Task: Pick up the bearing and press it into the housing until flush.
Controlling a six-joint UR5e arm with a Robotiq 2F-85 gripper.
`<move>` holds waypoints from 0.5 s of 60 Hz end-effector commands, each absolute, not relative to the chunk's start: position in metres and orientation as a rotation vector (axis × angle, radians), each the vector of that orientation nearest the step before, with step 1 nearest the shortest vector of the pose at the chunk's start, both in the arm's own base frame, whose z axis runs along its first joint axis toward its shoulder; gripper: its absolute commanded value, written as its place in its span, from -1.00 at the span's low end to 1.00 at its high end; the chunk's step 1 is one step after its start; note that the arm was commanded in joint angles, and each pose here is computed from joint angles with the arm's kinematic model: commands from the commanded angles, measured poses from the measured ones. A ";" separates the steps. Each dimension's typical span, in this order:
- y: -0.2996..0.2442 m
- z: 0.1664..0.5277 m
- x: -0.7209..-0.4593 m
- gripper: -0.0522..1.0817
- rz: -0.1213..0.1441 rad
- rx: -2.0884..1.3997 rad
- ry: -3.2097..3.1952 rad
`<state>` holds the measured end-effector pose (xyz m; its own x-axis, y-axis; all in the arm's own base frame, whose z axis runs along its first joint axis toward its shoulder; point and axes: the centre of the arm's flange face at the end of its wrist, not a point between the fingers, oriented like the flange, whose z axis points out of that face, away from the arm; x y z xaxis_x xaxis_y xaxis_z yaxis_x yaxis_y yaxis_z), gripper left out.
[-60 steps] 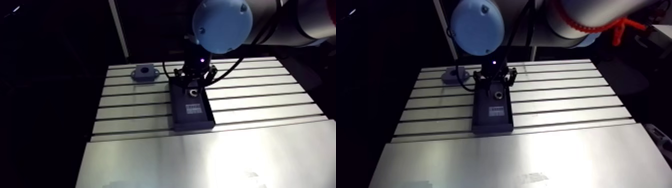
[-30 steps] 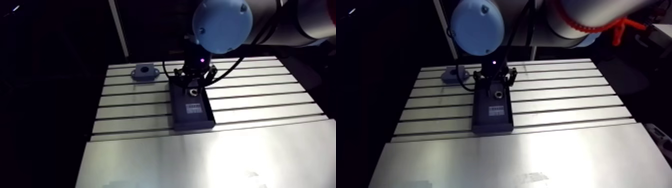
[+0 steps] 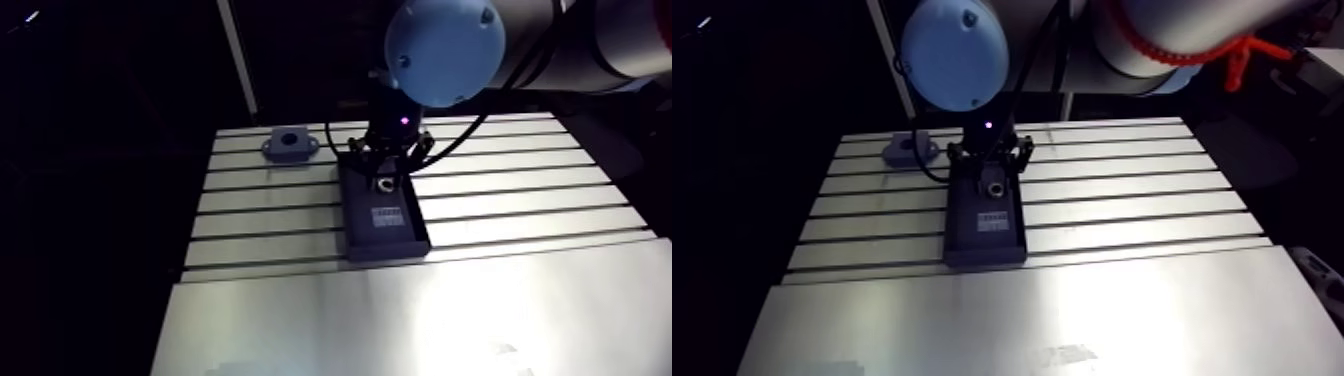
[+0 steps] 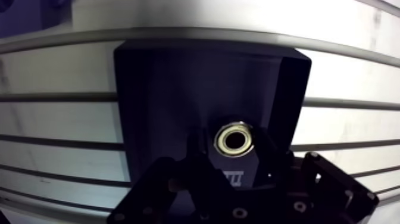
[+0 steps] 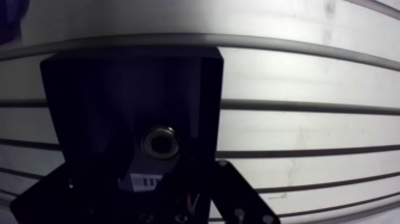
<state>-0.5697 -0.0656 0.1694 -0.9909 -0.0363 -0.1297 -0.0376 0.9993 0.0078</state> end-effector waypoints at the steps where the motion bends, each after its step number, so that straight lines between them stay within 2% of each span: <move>1: -0.066 0.169 -0.570 -0.06 0.015 -0.056 3.012; 30: -0.066 0.169 -0.569 -0.03 0.014 -0.055 3.009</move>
